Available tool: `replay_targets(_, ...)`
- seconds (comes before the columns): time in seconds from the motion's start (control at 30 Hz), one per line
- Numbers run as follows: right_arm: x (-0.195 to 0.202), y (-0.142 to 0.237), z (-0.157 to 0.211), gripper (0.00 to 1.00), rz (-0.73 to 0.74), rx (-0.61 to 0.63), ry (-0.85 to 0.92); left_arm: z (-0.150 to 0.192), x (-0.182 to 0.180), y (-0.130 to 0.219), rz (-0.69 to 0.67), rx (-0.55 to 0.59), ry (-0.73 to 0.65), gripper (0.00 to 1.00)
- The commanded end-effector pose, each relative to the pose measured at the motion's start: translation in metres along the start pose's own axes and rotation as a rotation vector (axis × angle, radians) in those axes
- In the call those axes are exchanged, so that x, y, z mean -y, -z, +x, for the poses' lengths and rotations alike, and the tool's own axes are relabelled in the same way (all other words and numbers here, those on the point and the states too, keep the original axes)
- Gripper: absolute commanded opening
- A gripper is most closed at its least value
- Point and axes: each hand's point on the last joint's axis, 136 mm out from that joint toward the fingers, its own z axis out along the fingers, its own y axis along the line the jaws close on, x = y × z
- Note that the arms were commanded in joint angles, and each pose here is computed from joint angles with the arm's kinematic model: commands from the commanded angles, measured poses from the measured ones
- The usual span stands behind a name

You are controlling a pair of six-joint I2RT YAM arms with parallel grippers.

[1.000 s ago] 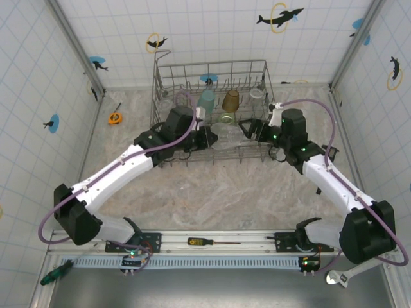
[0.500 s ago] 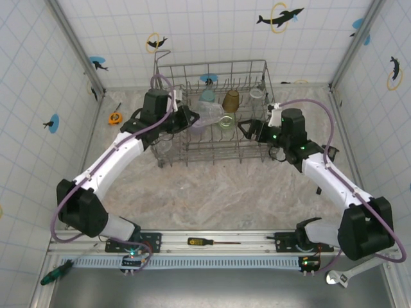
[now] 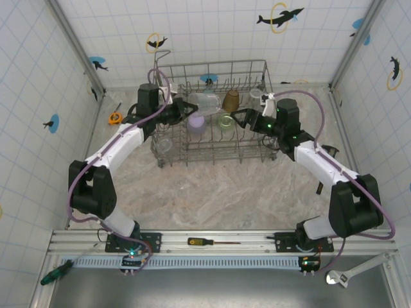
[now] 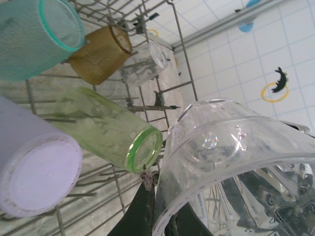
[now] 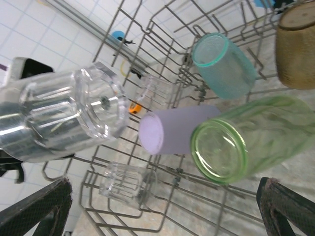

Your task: Load the cups into the dish rack

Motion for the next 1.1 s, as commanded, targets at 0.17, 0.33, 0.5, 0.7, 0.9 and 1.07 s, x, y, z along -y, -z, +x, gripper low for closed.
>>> replay_targets(0.17, -0.042, -0.012, -0.031, 1.00, -0.223, 0.070, -0.021, -0.001, 0.013, 0.002, 0.166, -0.037, -0.042, 0.00)
replay_targets(0.33, -0.053, -0.024, -0.033, 1.00, -0.264, 0.062, -0.017, -0.001, 0.012, 0.002, 0.177, -0.040, -0.036, 0.00)
replay_targets(0.5, -0.067, -0.036, -0.034, 1.00, -0.325, 0.051, -0.026, -0.002, 0.018, 0.003, 0.208, -0.044, -0.017, 0.00)
replay_targets(0.7, -0.074, -0.046, -0.036, 1.00, -0.349, 0.041, -0.018, -0.002, 0.022, 0.003, 0.237, -0.046, 0.017, 0.00)
replay_targets(0.9, -0.078, -0.051, -0.037, 1.00, -0.391, 0.040, -0.030, -0.003, 0.025, 0.003, 0.266, -0.048, 0.072, 0.00)
replay_targets(1.07, -0.083, -0.054, -0.040, 1.00, -0.427, 0.046, -0.020, -0.002, 0.024, 0.003, 0.271, -0.054, 0.104, 0.00)
